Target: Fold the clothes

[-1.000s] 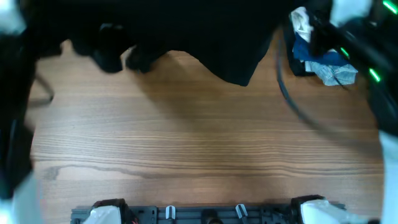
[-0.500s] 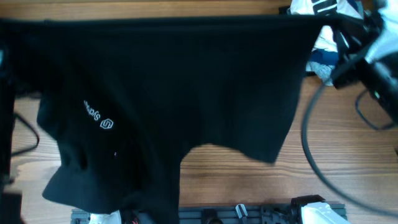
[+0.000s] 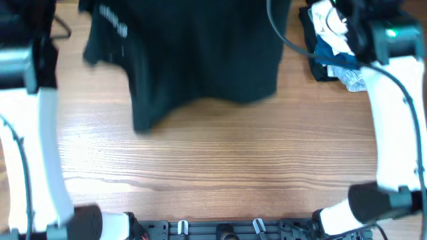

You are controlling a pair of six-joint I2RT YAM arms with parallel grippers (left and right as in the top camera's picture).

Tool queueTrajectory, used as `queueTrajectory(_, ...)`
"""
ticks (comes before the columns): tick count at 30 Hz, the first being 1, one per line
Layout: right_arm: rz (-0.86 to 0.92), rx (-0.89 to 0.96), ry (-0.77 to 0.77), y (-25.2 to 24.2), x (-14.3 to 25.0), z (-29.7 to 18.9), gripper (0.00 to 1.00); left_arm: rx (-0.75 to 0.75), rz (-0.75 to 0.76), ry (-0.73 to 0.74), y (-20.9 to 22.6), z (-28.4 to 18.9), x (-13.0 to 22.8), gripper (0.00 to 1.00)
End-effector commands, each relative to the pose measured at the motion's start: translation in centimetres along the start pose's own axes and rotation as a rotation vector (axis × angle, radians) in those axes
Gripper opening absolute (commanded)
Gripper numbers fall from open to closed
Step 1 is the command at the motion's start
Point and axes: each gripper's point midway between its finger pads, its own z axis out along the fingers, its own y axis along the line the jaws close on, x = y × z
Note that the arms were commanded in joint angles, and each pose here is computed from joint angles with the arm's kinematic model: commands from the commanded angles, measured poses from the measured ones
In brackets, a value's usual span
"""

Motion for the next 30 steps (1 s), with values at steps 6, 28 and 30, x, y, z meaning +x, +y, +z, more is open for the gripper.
queueTrajectory(6, -0.022, 0.227, -0.202, -6.4, -6.8, -4.5, 0.04, -0.124, 0.043, -0.202, 2.9, -2.0, -5.8, 0.04)
queueTrajectory(28, 0.233, -0.06, 0.71, -0.7, 18.6, -1.0, 0.04, 0.027, 0.008, 0.911, 0.6, -5.8, 20.7, 0.04)
queueTrajectory(30, 0.247, -0.066, 0.741, -0.3, 18.5, -2.6, 0.04, 0.02, -0.013, 0.959, 0.6, -7.0, 21.3, 0.04)
